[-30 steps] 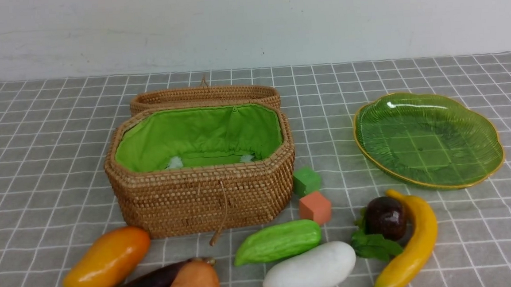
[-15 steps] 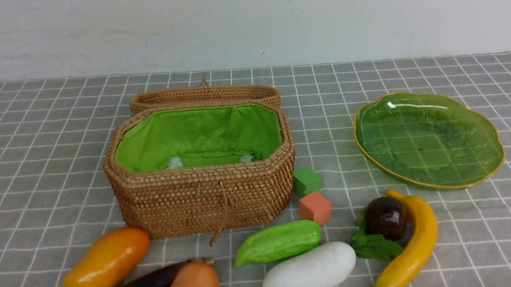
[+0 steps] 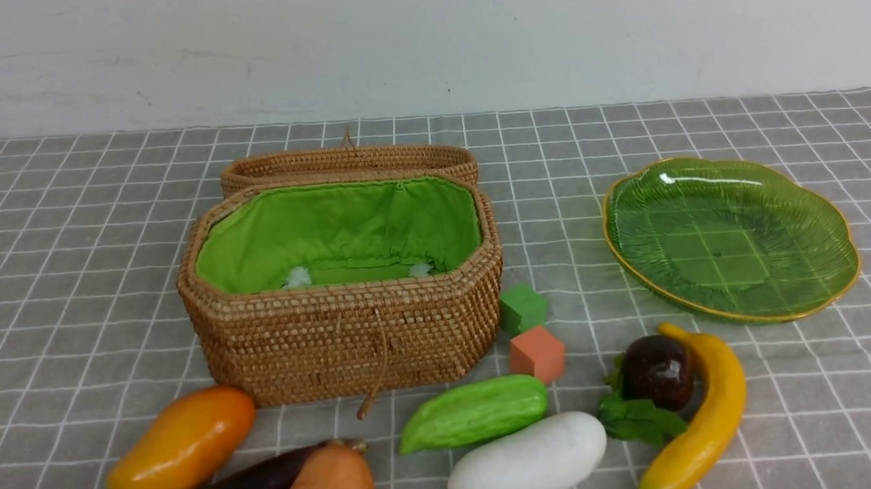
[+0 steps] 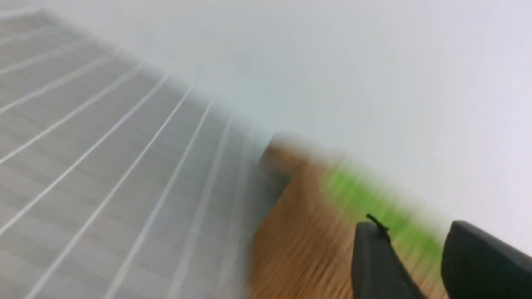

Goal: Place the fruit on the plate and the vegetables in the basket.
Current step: Grab the mango with your left arm and place it on the right plate

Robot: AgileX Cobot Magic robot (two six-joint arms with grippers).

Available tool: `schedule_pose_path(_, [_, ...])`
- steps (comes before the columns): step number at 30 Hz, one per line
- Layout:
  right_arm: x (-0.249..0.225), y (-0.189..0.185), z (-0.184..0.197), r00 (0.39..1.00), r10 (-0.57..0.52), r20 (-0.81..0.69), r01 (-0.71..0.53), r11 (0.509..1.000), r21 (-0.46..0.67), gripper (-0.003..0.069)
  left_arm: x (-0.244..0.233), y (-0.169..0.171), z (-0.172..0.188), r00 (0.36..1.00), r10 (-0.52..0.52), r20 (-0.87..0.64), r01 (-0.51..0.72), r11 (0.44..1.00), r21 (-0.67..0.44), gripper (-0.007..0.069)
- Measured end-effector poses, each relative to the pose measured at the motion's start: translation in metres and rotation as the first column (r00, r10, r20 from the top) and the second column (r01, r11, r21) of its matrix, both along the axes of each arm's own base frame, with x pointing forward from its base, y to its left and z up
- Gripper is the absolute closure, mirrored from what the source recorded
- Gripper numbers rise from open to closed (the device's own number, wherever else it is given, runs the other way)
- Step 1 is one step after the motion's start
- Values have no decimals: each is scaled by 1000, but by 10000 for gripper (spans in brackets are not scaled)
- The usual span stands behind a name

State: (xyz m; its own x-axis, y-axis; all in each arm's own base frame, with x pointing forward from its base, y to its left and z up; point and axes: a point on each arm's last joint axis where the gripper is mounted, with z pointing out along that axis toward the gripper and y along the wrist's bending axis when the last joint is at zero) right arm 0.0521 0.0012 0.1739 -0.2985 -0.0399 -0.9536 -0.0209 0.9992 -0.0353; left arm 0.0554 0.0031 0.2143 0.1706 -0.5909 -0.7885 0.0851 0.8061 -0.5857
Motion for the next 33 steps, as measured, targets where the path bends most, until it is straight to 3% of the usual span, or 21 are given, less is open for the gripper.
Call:
schedule_pose_path(2, [0,0,0,1000,0,0,0,1000,0,417,-4,6,14,986,52,157,-40,996,-76,386])
schedule_pose_path(4, [0,0,0,1000,0,0,0,1000,0,417,-6,6,23,982,51,184,-35,996,-85,386])
schedule_pose_path(7, [0,0,0,1000,0,0,0,1000,0,417,-11,2,47,982,20,190,-15,999,-29,386])
schedule_pose_path(8, [0,0,0,1000,0,0,0,1000,0,417,-16,-1,75,981,0,193,-8,999,39,386])
schedule_pose_path(13, [0,0,0,1000,0,0,0,1000,0,417,-14,-4,136,1000,-8,29,1,978,208,386])
schedule_pose_path(15, [0,0,0,1000,0,0,0,1000,0,417,-1,-4,151,991,9,-135,26,966,255,386])
schedule_pose_path(18, [0,0,0,1000,0,0,0,1000,0,417,12,-2,154,957,33,-289,53,957,286,386])
schedule_pose_path(21, [0,0,0,1000,0,0,0,1000,0,417,40,1,141,869,77,-488,97,942,320,386])
schedule_pose_path(26, [0,0,0,1000,0,0,0,1000,0,417,67,1,127,801,81,-594,135,941,312,386])
schedule_pose_path(33, [0,0,0,1000,0,0,0,1000,0,417,122,1,90,640,85,-763,217,933,286,386])
